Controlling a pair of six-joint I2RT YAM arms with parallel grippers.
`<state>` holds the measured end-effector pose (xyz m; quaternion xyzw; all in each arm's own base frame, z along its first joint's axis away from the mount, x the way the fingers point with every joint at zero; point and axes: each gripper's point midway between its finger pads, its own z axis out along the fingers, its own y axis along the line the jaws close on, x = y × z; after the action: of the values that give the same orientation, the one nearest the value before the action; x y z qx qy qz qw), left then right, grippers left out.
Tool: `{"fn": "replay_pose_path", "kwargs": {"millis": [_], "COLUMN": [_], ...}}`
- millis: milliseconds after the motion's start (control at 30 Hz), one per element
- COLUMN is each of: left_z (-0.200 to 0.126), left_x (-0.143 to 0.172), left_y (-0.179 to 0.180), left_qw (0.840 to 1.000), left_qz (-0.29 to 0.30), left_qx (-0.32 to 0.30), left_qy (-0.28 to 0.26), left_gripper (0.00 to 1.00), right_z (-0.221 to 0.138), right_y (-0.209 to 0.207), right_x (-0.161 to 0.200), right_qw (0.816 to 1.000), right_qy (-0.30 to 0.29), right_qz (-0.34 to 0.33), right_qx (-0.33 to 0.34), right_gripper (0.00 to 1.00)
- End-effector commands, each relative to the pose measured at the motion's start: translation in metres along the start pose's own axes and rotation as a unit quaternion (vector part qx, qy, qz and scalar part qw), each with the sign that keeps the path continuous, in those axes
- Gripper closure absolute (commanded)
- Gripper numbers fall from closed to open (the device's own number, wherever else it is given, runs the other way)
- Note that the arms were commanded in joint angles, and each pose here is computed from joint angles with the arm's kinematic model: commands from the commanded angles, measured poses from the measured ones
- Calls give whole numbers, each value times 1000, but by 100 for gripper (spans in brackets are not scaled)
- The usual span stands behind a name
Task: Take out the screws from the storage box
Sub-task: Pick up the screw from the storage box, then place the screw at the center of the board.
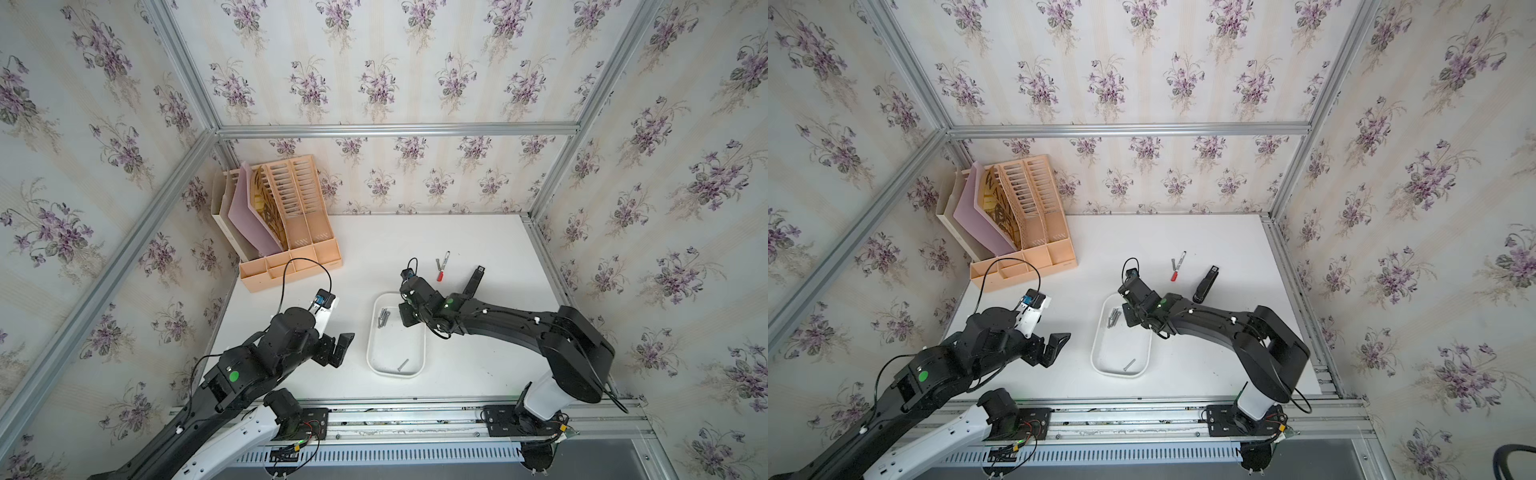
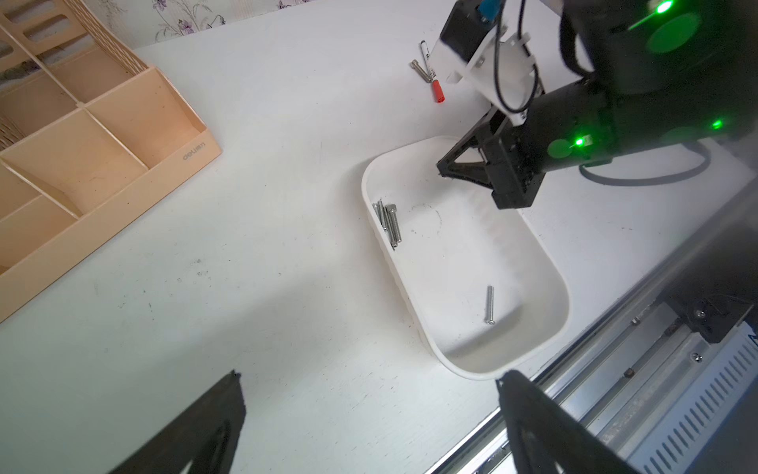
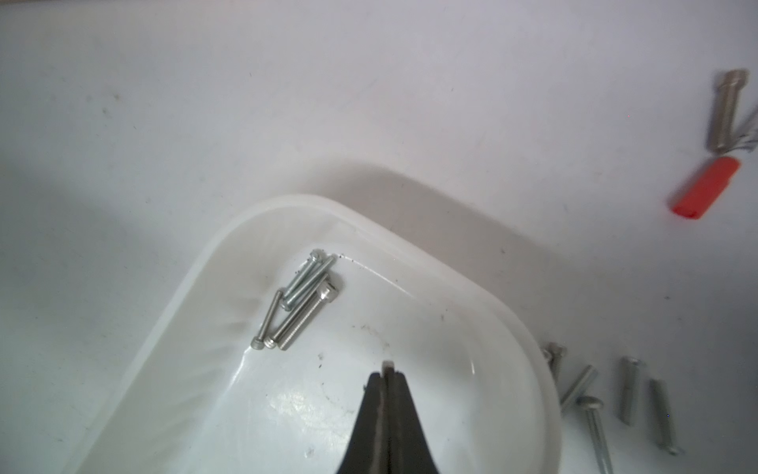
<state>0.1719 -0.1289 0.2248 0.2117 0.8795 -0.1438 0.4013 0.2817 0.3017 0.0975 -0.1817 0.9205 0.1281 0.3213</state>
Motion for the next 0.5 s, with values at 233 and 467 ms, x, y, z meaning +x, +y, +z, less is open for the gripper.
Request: {"fn": "replay_pose_path", "kwargs": {"millis": [233,467], "left_z": [-1,-1], "left_x": [-7,-7], "left_y": [-2,-1], "left_qw": [1000,1000], "left_qz": [-1,-1], "left_qx": [3,3], "left_qy": [-12,-12], "left_gripper": [1,1], "right_z": [-19,16], "right_y": [-85,-127], "right_x": [-14,22], "right_qw": [988,974], "right_qy": [-47,39], "right_qz": [124,192], "right_qx": [81,111], "right_gripper": [100,100]}}
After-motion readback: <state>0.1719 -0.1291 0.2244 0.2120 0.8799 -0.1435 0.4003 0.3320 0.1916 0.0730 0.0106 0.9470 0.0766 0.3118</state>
